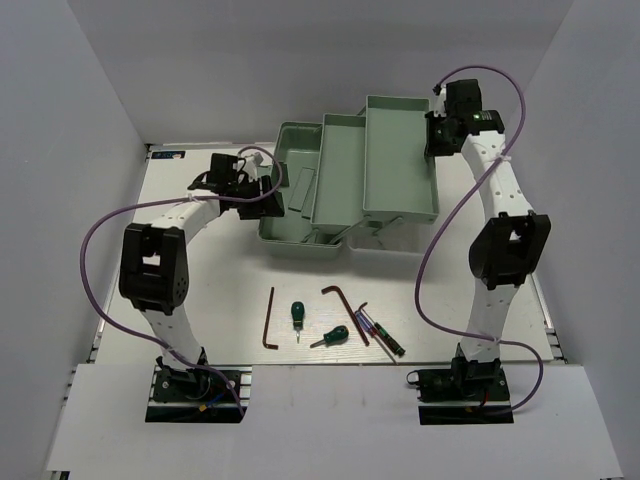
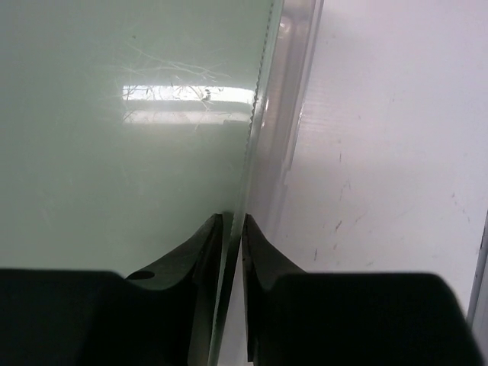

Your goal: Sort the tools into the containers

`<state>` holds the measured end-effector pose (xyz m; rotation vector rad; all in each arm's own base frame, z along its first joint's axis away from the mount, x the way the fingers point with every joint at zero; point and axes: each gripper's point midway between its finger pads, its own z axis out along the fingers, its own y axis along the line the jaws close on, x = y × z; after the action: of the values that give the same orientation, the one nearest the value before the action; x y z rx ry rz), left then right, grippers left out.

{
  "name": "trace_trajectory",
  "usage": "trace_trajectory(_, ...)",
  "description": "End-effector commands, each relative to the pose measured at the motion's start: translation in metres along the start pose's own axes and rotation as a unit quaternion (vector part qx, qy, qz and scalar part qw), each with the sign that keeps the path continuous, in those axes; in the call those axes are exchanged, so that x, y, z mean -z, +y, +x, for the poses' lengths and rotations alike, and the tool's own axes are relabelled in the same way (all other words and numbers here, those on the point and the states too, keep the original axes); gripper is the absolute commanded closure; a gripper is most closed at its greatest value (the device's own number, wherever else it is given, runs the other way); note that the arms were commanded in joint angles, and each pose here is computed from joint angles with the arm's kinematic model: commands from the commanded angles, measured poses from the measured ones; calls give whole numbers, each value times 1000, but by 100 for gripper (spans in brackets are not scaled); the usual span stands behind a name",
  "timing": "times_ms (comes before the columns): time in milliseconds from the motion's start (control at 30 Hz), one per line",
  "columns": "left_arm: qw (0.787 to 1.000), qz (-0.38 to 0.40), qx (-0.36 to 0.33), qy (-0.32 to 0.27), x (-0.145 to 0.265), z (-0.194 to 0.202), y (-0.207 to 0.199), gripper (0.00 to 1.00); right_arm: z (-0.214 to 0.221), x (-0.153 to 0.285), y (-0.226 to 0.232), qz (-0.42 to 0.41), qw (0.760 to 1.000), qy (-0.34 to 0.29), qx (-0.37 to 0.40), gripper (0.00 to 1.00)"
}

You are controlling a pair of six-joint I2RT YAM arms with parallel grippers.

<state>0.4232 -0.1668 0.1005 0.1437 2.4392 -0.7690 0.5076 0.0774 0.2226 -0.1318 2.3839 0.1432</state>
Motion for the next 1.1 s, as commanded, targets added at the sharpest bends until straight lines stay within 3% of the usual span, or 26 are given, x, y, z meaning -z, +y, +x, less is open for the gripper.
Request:
trace_trajectory(0, 999, 17, -17, -21, 0, -20, -17, 32, -57, 12, 25, -46, 994, -93, 20, 77)
trace_trajectory(133, 999, 13, -18, -24, 0, -25, -17, 32, -70, 19, 27, -51, 992, -114, 32, 70)
trace_trajectory(300, 999, 14, -15, -28, 1, -29, -19, 32, -77, 34, 27, -61, 988, -134, 52, 43)
trace_trajectory(367, 999, 15, -18, -33, 8, -32, -23, 32, -81, 42, 30, -73, 984, -149, 65, 38)
trace_trajectory(700, 993, -12, -36, -112, 66, -75, -41, 24, -117, 148, 26, -38, 942, -287, 171, 27)
trace_trajectory(733, 990, -12, -50, -131, 81, -82, -49, 24, -110, 157, 24, -36, 940, -290, 176, 20)
trace_trajectory(800, 988, -16, -57, -140, 99, -83, -55, 24, -77, 160, 35, -80, 937, -262, 215, 17)
trace_trajectory(867, 987, -23, -72, -141, 118, -78, -61, 24, -39, 181, 72, -195, 908, -244, 281, 52)
trace_trajectory(900, 983, -26, -91, -155, 137, -74, -73, 30, -4, 188, 82, -233, 887, -214, 338, 77)
trace_trajectory(933, 983, -28, -100, -153, 145, -66, -74, 49, 32, 217, 109, -330, 856, -201, 343, 95)
trace_trajectory(967, 987, -33, -99, -121, 143, -40, -70, 59, 60, 235, 121, -364, 840, -192, 354, 100)
trace_trajectory(1000, 985, -31, -107, -130, 158, -30, -74, 68, 92, 242, 126, -400, 835, -152, 345, 100)
trace_trajectory(1033, 986, -25, -107, -125, 160, -17, -75, 75, 119, 247, 136, -433, 807, -147, 375, 100)
trace_trajectory(1067, 991, -17, -95, -93, 151, 16, -66, 82, 162, 253, 140, -463, 803, -92, 364, 99)
